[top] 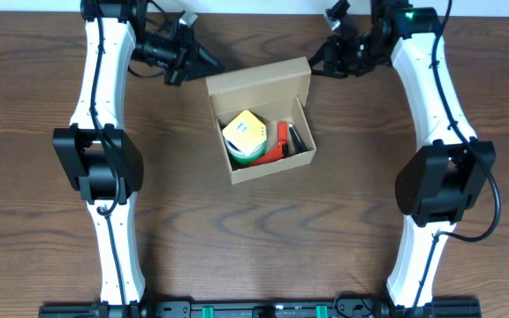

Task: Pack container
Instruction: 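Fold the box lid forward with both grippers to close it, then press down on the closed lid with both grippers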

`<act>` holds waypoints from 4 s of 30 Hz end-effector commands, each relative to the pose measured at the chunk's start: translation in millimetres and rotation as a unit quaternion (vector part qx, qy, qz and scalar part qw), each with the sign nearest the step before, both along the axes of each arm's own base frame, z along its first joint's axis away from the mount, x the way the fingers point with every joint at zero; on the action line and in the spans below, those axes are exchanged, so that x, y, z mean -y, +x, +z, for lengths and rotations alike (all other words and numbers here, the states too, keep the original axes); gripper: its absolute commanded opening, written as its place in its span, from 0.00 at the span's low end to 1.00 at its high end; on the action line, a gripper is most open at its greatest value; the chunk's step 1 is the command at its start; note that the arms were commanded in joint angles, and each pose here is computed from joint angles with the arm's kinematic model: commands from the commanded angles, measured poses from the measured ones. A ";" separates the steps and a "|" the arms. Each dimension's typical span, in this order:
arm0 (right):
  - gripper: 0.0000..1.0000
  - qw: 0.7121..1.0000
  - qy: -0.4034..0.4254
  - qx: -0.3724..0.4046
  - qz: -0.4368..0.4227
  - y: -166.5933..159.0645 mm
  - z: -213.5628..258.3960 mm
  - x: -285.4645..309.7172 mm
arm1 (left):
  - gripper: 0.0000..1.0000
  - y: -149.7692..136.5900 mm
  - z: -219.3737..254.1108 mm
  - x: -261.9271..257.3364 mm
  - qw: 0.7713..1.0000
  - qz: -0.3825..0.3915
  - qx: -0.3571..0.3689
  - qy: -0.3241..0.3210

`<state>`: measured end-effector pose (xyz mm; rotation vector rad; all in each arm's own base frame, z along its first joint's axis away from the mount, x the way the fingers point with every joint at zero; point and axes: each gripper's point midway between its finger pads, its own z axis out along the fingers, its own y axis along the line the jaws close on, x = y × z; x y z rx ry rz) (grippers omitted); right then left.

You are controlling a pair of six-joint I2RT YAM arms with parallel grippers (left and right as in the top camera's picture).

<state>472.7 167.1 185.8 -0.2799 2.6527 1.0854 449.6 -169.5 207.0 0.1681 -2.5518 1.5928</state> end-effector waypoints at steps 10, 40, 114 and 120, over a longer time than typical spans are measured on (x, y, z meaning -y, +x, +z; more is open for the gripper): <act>0.01 0.991 -0.106 0.075 0.040 -35.1 41.4 -24.6 | 0.06 -23.4 -7.4 -15.4 0.995 -0.046 0.028 0.080; 0.01 0.964 -0.258 0.055 0.027 -65.6 36.6 12.6 | 0.06 -80.6 30.0 -57.4 0.932 -0.012 0.055 0.357; 0.01 0.952 -0.283 -0.044 0.108 -111.7 -81.9 -18.8 | 0.06 -127.8 -105.4 -15.3 0.857 -0.118 0.099 0.492; 0.01 0.956 -0.271 -0.036 0.107 -108.4 -77.3 -22.1 | 0.06 -120.6 -98.2 -23.4 0.860 -0.100 0.098 0.491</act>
